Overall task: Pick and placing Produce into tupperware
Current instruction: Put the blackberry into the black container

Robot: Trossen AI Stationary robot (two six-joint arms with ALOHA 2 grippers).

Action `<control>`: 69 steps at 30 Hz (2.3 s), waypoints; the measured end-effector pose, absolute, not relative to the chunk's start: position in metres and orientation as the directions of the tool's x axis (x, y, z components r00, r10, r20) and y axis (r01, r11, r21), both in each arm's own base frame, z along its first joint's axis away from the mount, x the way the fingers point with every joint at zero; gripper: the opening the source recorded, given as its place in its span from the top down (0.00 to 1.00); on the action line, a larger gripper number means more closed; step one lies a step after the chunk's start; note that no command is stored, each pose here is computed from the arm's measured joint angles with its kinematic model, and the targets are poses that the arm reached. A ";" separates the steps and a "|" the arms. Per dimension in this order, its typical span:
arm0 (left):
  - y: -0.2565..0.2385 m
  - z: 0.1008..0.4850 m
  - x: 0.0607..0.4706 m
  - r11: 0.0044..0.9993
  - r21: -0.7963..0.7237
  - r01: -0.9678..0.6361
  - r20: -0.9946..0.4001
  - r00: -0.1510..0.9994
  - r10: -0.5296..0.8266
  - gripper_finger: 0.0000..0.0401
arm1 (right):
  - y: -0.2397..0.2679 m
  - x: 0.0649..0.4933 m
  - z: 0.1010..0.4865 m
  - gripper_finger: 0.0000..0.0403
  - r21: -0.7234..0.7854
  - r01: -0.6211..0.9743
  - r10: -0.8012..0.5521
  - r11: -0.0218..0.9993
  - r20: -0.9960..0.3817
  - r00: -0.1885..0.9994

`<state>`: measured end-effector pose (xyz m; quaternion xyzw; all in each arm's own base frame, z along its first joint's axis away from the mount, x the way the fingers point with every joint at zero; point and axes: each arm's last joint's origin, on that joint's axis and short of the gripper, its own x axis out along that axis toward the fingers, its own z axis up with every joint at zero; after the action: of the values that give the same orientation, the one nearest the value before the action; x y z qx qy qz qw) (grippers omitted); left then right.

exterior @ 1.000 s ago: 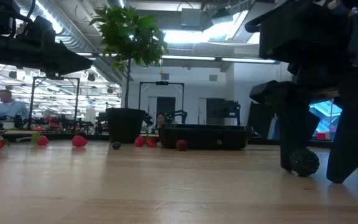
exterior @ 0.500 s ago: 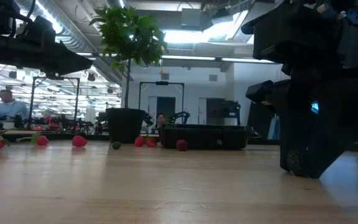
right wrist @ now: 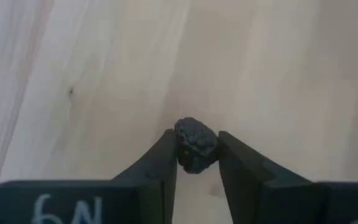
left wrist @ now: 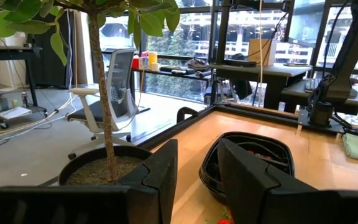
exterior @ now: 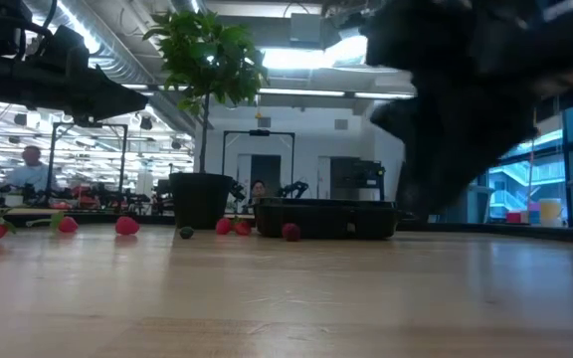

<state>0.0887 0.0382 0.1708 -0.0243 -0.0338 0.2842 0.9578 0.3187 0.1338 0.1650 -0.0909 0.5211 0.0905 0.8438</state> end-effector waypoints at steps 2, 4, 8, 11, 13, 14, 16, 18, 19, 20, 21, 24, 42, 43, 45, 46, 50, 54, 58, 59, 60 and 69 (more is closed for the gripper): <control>0.038 0.171 0.089 0.837 -0.066 -0.543 0.051 0.836 0.546 0.73 | 0.122 0.324 0.177 0.74 -0.073 -0.256 0.052 0.964 -0.891 0.451; 0.038 0.171 0.089 0.837 -0.066 -0.543 0.051 0.836 0.546 0.73 | 0.107 0.330 0.192 0.74 -0.097 -0.254 0.035 0.962 -0.882 0.471; 0.038 0.171 0.089 0.837 -0.066 -0.543 0.051 0.836 0.546 0.73 | 0.076 0.345 0.214 0.74 -0.157 -0.264 -0.005 0.952 -0.867 0.498; 0.038 0.171 0.089 0.837 -0.066 -0.543 0.051 0.836 0.546 0.73 | 0.050 0.356 0.226 0.74 -0.207 -0.268 -0.034 0.941 -0.845 0.534; 0.038 0.171 0.089 0.837 -0.066 -0.543 0.051 0.836 0.546 0.73 | 0.030 0.361 0.232 0.74 -0.235 -0.253 -0.061 0.938 -0.834 0.548; 0.038 0.171 0.089 0.837 -0.066 -0.543 0.051 0.836 0.546 0.73 | 0.020 0.363 0.235 0.73 -0.248 -0.240 -0.077 0.939 -0.829 0.554; 0.038 0.171 0.089 0.837 -0.066 -0.543 0.051 0.836 0.546 0.73 | -0.001 0.365 0.238 0.73 -0.267 -0.209 -0.109 0.941 -0.822 0.559; 0.038 0.171 0.089 0.837 -0.066 -0.543 0.051 0.836 0.546 0.73 | -0.021 0.365 0.239 0.73 -0.270 -0.177 -0.129 0.946 -0.820 0.558; 0.038 0.171 0.089 0.837 -0.065 -0.543 0.051 0.836 0.546 0.73 | -0.031 0.365 0.240 0.73 -0.257 -0.160 -0.126 0.953 -0.818 0.561; 0.038 0.171 0.089 0.837 -0.064 -0.543 0.051 0.836 0.546 0.73 | -0.040 0.365 0.239 0.73 -0.242 -0.143 -0.119 0.960 -0.811 0.573; 0.038 0.171 0.089 0.837 -0.063 -0.543 0.051 0.836 0.546 0.73 | -0.049 0.364 0.239 0.73 -0.224 -0.129 -0.110 0.966 -0.806 0.582; 0.038 0.171 0.089 0.838 -0.061 -0.543 0.051 0.836 0.546 0.73 | -0.071 0.362 0.235 0.73 -0.190 -0.091 -0.099 0.977 -0.796 0.597; 0.038 0.171 0.089 0.837 -0.056 -0.544 0.051 0.836 0.546 0.73 | -0.100 0.377 0.180 0.73 -0.112 -0.072 -0.058 0.991 -0.851 0.521; 0.038 0.171 0.089 0.837 -0.056 -0.544 0.051 0.836 0.546 0.73 | -0.100 0.378 0.177 0.73 -0.109 -0.073 -0.056 0.991 -0.855 0.515; 0.038 0.171 0.089 0.838 -0.056 -0.544 0.051 0.836 0.546 0.73 | -0.100 0.379 0.174 0.73 -0.108 -0.074 -0.055 0.991 -0.858 0.511; 0.038 0.171 0.089 0.837 -0.056 -0.544 0.051 0.836 0.546 0.73 | -0.100 0.379 0.173 0.73 -0.106 -0.075 -0.054 0.992 -0.861 0.506; 0.038 0.171 0.089 0.837 -0.056 -0.544 0.051 0.836 0.546 0.73 | -0.101 0.380 0.164 0.73 -0.098 -0.077 -0.048 0.992 -0.873 0.484; 0.038 0.171 0.089 0.837 -0.057 -0.544 0.051 0.836 0.546 0.73 | -0.101 0.380 0.159 0.73 -0.091 -0.079 -0.044 0.993 -0.883 0.467; 0.038 0.171 0.089 0.837 -0.057 -0.544 0.051 0.836 0.546 0.73 | -0.101 0.381 0.159 0.73 -0.094 -0.077 -0.046 0.993 -0.879 0.475; 0.038 0.171 0.089 0.837 -0.057 -0.544 0.051 0.836 0.546 0.73 | -0.101 0.381 0.159 0.73 -0.093 -0.076 -0.046 0.993 -0.879 0.475; 0.038 0.171 0.089 0.837 -0.057 -0.544 0.051 0.836 0.546 0.73 | -0.101 0.381 0.159 0.73 -0.093 -0.076 -0.046 0.993 -0.879 0.475; 0.038 0.171 0.089 0.837 -0.058 -0.544 0.051 0.836 0.546 0.73 | -0.102 0.381 0.159 0.69 -0.092 -0.073 -0.047 0.993 -0.879 0.475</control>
<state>0.0887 0.0382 0.1709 -0.0203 -0.0328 0.2846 0.9579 0.3808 -0.1015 0.1589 -0.0582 0.5124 0.0076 0.8568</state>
